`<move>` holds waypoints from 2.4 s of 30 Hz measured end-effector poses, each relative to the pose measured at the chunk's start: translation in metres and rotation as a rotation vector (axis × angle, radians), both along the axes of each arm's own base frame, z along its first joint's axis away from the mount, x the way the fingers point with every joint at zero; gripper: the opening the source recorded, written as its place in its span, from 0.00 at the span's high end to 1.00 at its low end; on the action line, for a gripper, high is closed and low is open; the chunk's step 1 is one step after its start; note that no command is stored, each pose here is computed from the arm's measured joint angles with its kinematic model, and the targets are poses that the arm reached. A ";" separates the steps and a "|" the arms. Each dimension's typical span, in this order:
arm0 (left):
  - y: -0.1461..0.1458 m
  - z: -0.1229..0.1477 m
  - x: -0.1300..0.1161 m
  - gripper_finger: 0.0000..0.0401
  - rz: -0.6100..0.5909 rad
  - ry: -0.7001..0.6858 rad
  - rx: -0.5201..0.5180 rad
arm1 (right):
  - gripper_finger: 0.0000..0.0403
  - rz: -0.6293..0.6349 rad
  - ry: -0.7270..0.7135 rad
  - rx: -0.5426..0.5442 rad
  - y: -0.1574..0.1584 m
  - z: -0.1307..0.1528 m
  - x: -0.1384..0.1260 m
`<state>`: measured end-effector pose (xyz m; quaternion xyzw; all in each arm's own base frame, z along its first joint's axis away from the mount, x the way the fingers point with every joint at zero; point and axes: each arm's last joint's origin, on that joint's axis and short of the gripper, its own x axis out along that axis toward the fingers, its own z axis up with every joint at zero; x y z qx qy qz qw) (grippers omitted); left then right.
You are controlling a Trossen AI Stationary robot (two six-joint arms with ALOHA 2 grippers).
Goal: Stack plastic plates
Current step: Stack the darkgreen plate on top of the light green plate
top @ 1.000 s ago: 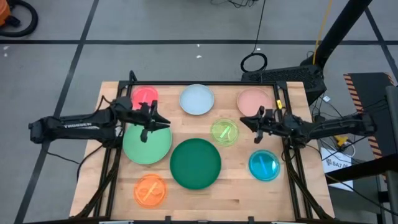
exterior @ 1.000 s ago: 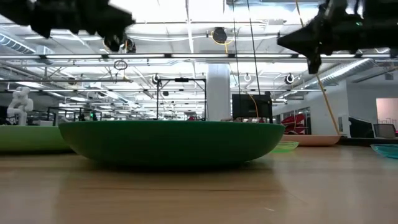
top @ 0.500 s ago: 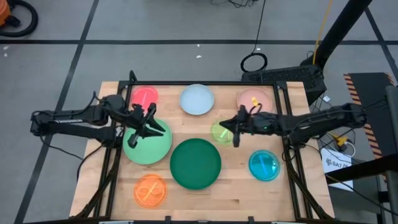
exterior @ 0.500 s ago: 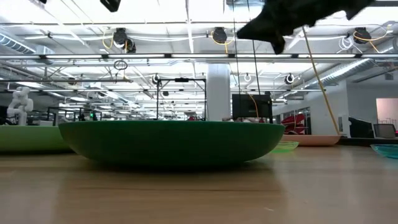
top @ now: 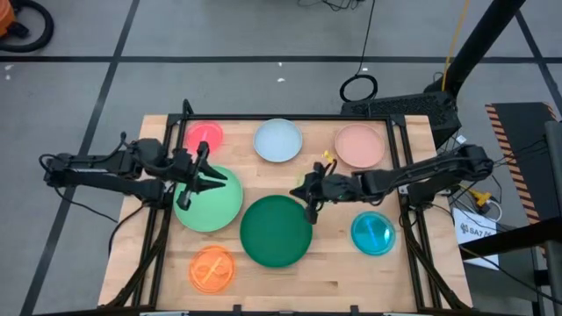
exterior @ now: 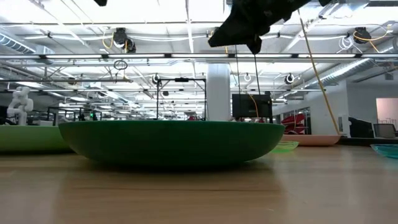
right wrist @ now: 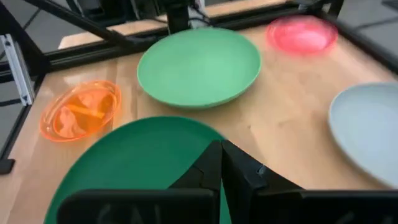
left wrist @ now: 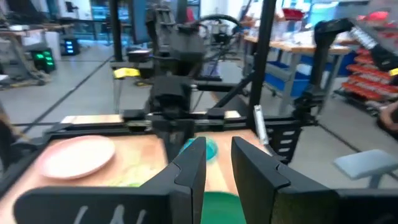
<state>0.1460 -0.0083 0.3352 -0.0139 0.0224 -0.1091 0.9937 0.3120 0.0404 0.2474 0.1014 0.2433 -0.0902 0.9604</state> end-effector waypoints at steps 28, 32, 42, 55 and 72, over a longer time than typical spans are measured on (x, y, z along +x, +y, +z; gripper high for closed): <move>0.001 0.001 -0.029 0.79 0.033 -0.005 0.078 | 0.99 -0.764 0.603 0.977 0.028 -0.004 -0.018; 0.001 0.001 -0.029 0.79 0.033 -0.014 0.103 | 0.99 -0.813 0.598 1.017 0.034 -0.009 -0.014; 0.001 0.001 -0.029 0.79 0.032 -0.019 0.149 | 0.99 -0.668 0.541 1.010 0.046 -0.051 0.031; 0.001 0.000 -0.029 0.79 0.033 -0.010 0.135 | 0.99 -0.582 0.645 0.632 0.033 -0.017 0.067; 0.001 -0.003 -0.029 0.79 0.033 0.036 0.093 | 0.99 -0.549 0.768 0.527 0.022 -0.021 0.059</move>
